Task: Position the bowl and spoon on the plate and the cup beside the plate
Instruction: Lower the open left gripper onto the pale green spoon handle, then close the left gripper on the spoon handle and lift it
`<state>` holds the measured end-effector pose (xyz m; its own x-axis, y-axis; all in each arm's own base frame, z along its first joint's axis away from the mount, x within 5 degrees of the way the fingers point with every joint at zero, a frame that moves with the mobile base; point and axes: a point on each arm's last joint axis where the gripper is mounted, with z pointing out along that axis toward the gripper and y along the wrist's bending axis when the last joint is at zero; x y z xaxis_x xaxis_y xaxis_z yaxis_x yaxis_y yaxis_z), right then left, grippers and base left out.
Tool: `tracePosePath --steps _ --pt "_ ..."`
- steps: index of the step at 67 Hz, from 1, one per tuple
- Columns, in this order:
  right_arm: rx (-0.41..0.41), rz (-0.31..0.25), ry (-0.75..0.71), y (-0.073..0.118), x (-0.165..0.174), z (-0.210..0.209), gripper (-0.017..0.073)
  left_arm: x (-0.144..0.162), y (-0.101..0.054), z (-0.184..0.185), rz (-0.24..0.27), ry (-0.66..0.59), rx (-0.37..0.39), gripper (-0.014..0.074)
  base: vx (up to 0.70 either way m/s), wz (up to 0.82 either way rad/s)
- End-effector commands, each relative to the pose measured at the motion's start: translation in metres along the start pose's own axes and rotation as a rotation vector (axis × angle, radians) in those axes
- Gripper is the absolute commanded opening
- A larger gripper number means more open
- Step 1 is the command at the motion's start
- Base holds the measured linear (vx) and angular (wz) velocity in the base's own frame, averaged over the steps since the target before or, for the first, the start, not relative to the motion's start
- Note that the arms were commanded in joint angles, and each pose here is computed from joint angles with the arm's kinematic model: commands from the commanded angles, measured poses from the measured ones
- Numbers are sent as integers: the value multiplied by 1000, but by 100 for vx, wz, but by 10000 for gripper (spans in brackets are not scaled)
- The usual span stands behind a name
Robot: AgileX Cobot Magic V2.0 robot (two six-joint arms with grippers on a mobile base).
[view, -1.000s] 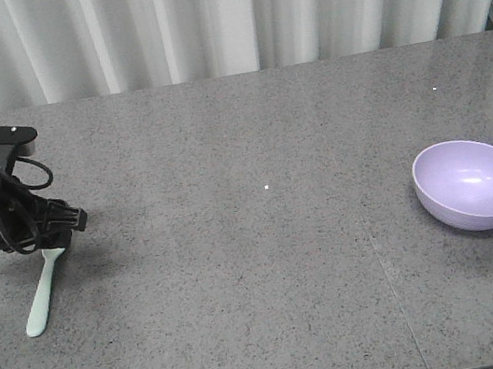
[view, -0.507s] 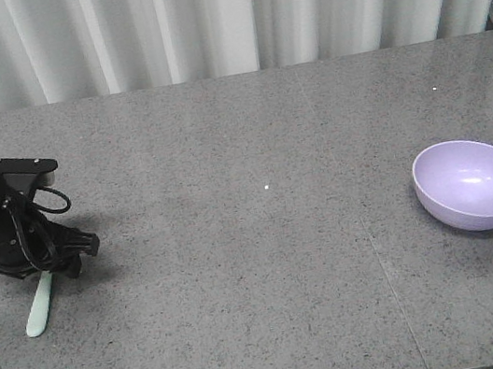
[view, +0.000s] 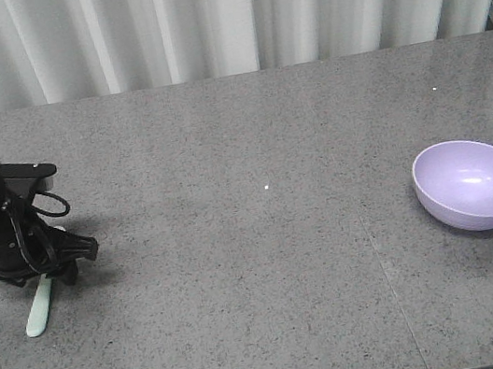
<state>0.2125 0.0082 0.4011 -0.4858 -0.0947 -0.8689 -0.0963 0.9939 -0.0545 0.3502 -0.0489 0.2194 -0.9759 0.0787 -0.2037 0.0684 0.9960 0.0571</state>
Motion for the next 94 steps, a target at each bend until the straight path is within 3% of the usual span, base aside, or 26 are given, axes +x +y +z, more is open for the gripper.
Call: tracePosePath --steps 1,18,53,68,78,86,94 --pt "18 4 -115 -3 -16 -10 507 -5 0 -23 -16 -74 7 449 0 0" --pt "17 4 -110 -3 -16 -10 507 -3 -1 -4 -21 22 -2 449 0 0" --pt "16 5 -111 -2 -16 -10 507 -2 -5 2 -48 53 38 414 0 0" --pt "17 5 -114 -3 -16 -10 507 -1 -6 9 -47 83 34 308 0 0" --pt "17 5 -114 -3 -16 -10 507 -1 -4 9 -32 80 16 150 0 0" --pt "17 5 -114 -3 -16 -10 507 -1 0 9 0 79 -22 -2 0 0" --pt "17 5 -115 -3 -16 -10 507 -3 1 4 56 64 -35 -9 0 0"
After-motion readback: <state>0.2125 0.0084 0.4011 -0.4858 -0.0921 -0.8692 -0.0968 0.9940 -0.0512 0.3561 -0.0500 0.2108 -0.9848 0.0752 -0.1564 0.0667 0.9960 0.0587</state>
